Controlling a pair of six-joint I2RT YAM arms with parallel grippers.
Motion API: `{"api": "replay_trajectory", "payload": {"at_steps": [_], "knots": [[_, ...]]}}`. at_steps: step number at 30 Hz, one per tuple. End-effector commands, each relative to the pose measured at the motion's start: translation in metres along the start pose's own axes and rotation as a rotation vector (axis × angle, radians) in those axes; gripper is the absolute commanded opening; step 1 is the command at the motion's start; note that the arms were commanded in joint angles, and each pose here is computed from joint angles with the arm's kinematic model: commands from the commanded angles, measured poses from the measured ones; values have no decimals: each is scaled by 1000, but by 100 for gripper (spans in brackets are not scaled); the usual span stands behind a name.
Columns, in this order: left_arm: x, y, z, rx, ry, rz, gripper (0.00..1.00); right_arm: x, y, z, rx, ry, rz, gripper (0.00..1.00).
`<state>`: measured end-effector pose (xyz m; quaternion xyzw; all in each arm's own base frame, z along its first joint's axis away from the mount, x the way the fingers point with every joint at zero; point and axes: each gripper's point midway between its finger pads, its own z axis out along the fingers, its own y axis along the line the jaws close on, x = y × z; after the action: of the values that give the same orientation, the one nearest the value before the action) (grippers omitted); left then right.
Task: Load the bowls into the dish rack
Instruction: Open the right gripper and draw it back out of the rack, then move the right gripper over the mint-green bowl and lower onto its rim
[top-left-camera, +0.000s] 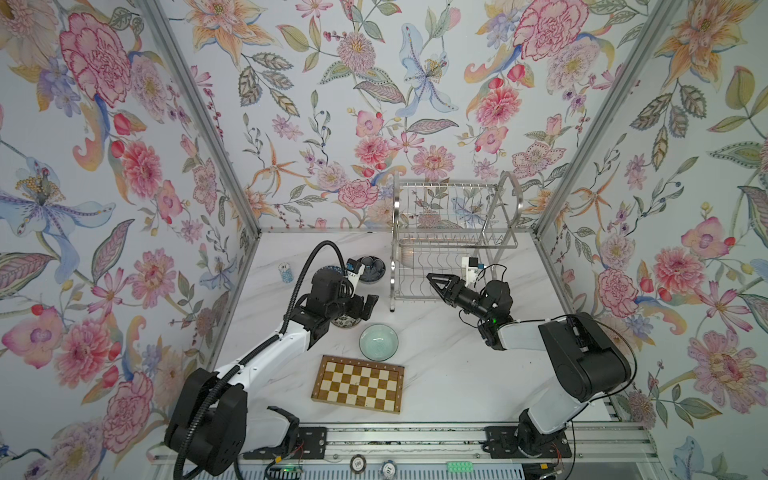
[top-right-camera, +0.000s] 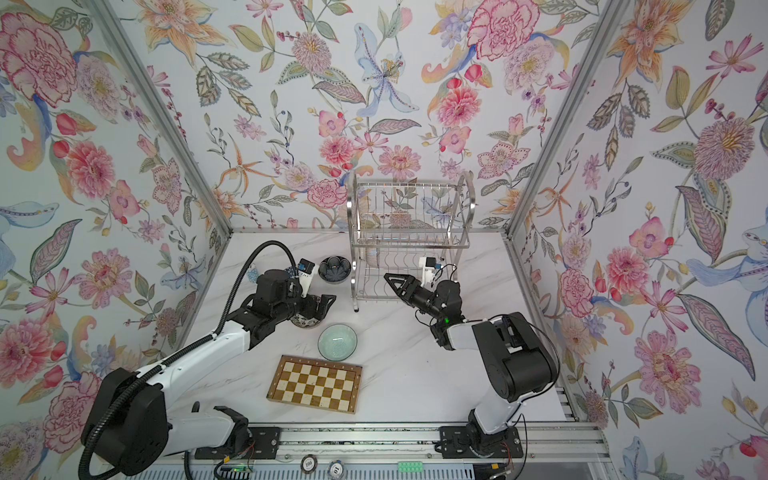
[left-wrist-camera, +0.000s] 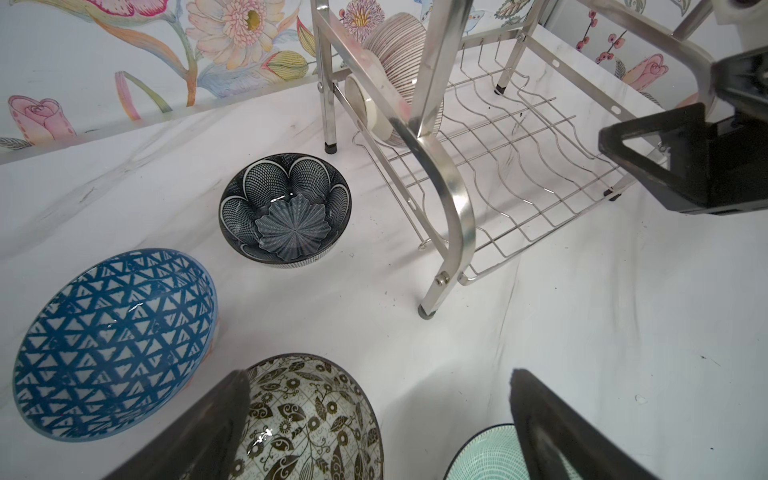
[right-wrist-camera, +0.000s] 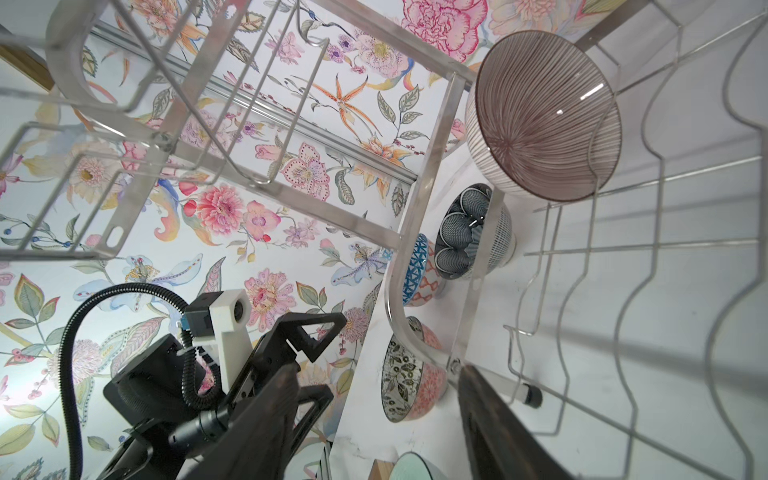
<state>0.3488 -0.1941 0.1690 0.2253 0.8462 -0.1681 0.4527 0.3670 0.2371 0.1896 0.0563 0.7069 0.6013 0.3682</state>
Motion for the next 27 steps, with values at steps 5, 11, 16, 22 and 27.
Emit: {"api": "replay_trajectory", "payload": {"at_steps": [5, 11, 16, 22, 27], "knots": [[-21, -2, -11, -49, -21, -13, 99, 28, -17, -22, 295, 61, -268, 64], [-21, -6, -24, -72, 52, -52, 99, 44, -20, -39, 479, 125, -482, 63], [-5, -5, -41, -90, 110, -138, 99, 63, -13, -37, 499, 169, -557, 63], [21, -5, -59, -111, 185, -229, 99, 95, -11, -21, 539, 318, -650, 62], [35, 6, -67, -160, 261, -185, 99, 124, -12, -7, 579, 445, -705, 60]]}}
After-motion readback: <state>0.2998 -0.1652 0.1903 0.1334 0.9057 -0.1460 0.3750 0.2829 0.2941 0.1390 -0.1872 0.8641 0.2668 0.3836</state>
